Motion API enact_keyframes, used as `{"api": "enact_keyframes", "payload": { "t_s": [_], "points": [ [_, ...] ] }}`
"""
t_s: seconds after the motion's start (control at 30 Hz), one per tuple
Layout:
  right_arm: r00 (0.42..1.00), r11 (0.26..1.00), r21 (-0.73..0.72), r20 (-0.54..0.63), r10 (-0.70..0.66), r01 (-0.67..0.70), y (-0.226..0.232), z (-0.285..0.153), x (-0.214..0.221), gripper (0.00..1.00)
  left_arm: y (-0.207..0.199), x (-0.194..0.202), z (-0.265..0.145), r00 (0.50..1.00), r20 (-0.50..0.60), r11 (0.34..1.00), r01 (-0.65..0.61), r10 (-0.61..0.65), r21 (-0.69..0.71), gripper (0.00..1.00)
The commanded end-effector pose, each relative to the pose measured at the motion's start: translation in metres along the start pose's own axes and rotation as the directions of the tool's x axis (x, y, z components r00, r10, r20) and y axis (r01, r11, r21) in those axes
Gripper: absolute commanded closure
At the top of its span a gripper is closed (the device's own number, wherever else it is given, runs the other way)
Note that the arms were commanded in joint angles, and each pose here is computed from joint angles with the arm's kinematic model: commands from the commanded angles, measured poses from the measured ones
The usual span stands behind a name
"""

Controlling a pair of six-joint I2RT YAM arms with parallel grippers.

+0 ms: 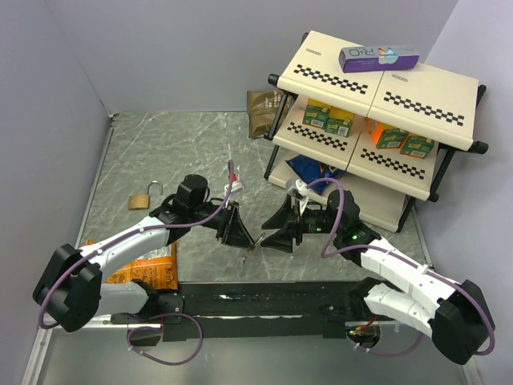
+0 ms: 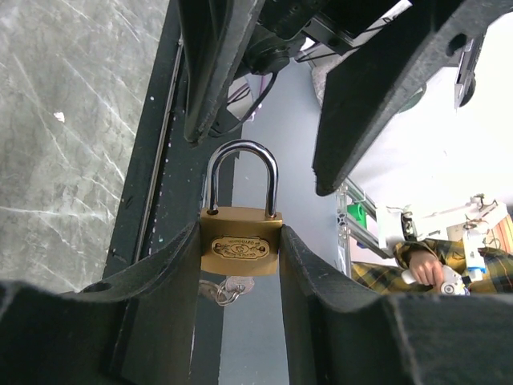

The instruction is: Unlock with the key

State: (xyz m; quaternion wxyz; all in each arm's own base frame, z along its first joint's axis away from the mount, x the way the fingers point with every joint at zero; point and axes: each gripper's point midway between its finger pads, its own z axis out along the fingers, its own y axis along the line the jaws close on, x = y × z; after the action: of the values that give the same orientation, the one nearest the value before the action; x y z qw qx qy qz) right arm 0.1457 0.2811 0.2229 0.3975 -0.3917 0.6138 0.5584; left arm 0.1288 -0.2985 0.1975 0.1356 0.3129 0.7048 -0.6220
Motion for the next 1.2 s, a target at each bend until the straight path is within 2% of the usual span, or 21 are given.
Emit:
{"api": "enact_keyframes", "payload": {
  "t_s": [0.0, 0.33, 0.7, 1.17],
  "points": [
    [0.997, 0.997, -0.048, 0.038, -0.066, 0.067, 0.009, 0.002, -0.016, 0.33, -0.015, -0.004, -0.004, 0.997, 0.008, 0.995, -0.081, 0.081, 0.058, 0.99],
    [0.997, 0.996, -0.072, 0.044, -0.056, 0.059, 0.012, 0.002, -0.013, 0.46, -0.018, -0.004, -0.004, 0.996, 0.013, 0.994, -0.085, 0.084, 0.073, 0.99],
    [0.999, 0.996, -0.083, 0.021, -0.037, 0.039, 0.009, 0.006, -0.005, 0.46, -0.02, -0.003, -0.005, 0.996, 0.013, 0.993, -0.088, 0.088, 0.082, 0.99],
    [0.999, 0.998, -0.064, 0.046, -0.013, 0.015, 0.005, 0.008, -0.008, 0.73, -0.019, -0.004, -0.005, 0.996, 0.015, 0.993, -0.089, 0.088, 0.076, 0.99]
  ]
}}
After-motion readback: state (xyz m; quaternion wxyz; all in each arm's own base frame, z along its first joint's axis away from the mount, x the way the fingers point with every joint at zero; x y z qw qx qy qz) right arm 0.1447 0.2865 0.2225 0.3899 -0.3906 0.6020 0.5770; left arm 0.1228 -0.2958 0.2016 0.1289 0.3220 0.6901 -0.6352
